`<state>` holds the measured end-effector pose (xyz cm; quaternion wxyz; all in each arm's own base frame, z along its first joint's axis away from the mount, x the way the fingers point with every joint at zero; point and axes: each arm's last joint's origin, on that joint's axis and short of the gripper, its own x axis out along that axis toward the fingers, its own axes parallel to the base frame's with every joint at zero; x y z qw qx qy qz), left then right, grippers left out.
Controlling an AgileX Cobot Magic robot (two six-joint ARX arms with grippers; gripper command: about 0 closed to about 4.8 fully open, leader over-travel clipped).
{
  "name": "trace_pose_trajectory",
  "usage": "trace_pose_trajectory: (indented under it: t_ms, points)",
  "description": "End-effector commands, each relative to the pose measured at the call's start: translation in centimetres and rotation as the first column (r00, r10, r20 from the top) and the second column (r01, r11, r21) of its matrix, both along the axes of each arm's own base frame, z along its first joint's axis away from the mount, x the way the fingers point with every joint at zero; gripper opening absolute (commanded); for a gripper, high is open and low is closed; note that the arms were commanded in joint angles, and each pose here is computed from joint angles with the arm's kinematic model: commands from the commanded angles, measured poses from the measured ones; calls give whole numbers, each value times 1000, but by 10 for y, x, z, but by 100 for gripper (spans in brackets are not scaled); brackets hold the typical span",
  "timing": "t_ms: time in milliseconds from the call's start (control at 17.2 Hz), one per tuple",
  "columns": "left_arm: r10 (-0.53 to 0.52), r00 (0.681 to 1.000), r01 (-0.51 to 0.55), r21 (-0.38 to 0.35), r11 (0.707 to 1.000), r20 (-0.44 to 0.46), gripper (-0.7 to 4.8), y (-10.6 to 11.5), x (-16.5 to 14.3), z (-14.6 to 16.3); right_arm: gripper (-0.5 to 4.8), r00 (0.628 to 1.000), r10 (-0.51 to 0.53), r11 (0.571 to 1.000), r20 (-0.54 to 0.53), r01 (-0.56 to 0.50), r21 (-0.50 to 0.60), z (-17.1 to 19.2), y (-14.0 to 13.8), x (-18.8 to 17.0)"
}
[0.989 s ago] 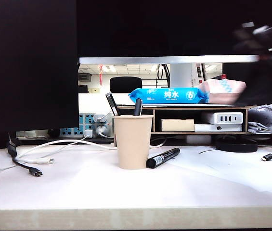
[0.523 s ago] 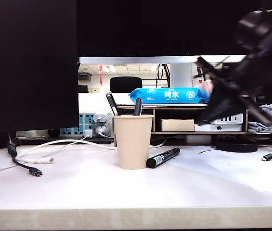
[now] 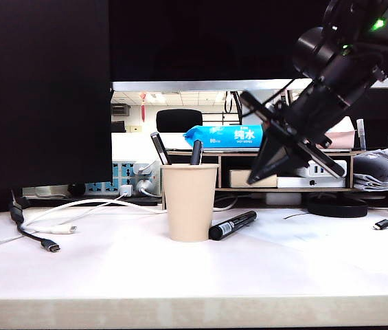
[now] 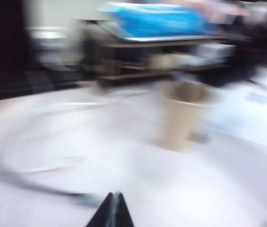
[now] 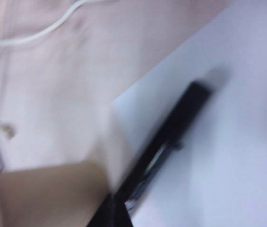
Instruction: Pick up the marker and insert it into the paper cup.
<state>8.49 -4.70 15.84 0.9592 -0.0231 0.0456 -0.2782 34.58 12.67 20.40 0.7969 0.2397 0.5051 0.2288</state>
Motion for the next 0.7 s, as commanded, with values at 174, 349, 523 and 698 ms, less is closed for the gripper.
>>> trace_pose_trajectory:
  t_ms: [174,349,523,698]
  points:
    - [-164,987,164,-1,987,8,-6,-13,-9,1,-4,999,-48,998,25,49,-27,2,4,14]
    - [-203,979,203,-1,979,8,-6,-16,-11,1,95,997,-70,996,20,71,-45,-1,6,21]
    - [-203,979,203,-1,979,8,-6,-16,-11,1,109,995,-96,993,26,98,-72,-3,6,22]
    - [-203,979,203,-1,979,8,-6,-16,-11,1,128,990,-138,988,23,139,-63,-5,6,24]
